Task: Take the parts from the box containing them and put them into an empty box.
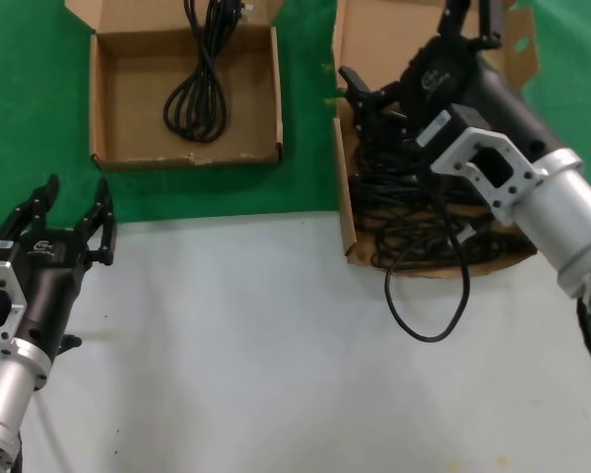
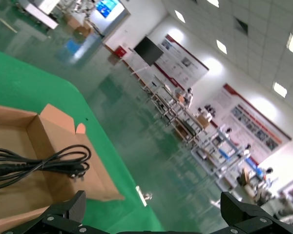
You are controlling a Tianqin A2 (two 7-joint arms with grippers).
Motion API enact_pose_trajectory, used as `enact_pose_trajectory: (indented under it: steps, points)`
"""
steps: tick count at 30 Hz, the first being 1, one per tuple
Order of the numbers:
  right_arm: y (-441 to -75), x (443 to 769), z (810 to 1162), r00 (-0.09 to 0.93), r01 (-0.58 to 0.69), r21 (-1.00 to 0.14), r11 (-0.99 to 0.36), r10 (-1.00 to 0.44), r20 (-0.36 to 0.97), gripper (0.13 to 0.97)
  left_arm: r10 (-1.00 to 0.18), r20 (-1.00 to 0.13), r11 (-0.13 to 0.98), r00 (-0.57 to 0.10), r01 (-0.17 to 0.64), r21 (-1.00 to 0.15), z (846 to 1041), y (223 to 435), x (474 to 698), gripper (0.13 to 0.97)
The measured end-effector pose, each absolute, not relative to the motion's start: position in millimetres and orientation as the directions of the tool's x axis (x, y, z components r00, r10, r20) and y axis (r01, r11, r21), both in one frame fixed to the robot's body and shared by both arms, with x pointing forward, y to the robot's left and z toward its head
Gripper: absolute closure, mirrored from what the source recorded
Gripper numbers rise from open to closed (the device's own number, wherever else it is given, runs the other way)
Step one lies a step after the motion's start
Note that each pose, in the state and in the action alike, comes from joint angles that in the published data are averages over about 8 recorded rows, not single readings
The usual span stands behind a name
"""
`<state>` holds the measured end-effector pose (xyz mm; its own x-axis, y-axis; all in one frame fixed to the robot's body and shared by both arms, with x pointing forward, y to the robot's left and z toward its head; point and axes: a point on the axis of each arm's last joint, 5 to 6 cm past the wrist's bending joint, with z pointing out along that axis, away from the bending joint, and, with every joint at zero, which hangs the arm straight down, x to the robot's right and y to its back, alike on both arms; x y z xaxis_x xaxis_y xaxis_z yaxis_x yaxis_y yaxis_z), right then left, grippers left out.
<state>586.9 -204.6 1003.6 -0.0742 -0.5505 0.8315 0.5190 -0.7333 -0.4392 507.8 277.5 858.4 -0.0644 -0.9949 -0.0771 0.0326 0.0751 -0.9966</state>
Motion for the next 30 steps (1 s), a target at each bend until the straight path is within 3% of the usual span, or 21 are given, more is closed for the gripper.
enact_pose_trajectory:
  steps: [8,16,25,30]
  points:
    - [-213.5,581.5,984.5,-0.013,0.476,-0.557,-0.68,-0.639,0.769,0.13,-0.995,-0.076,0.074,-0.061,0.031,-0.997,858.0,277.9,507.2,0.668]
    - [-222.7,574.9,965.4,0.036,0.423,-0.665,-0.616,-0.721,0.692,0.13,-0.996,-0.075,0.074,-0.057,0.03,-0.997,857.6,278.2,506.5,0.453]
    - [-233.0,566.0,944.1,0.075,0.354,-0.768,-0.534,-0.802,0.592,0.13,-0.996,-0.075,0.073,-0.053,0.028,-0.997,857.1,278.6,505.7,0.281]
    - [-238.9,560.4,932.4,0.09,0.312,-0.818,-0.483,-0.843,0.531,0.13,-0.996,-0.074,0.073,-0.051,0.028,-0.997,856.9,278.9,505.3,0.268]
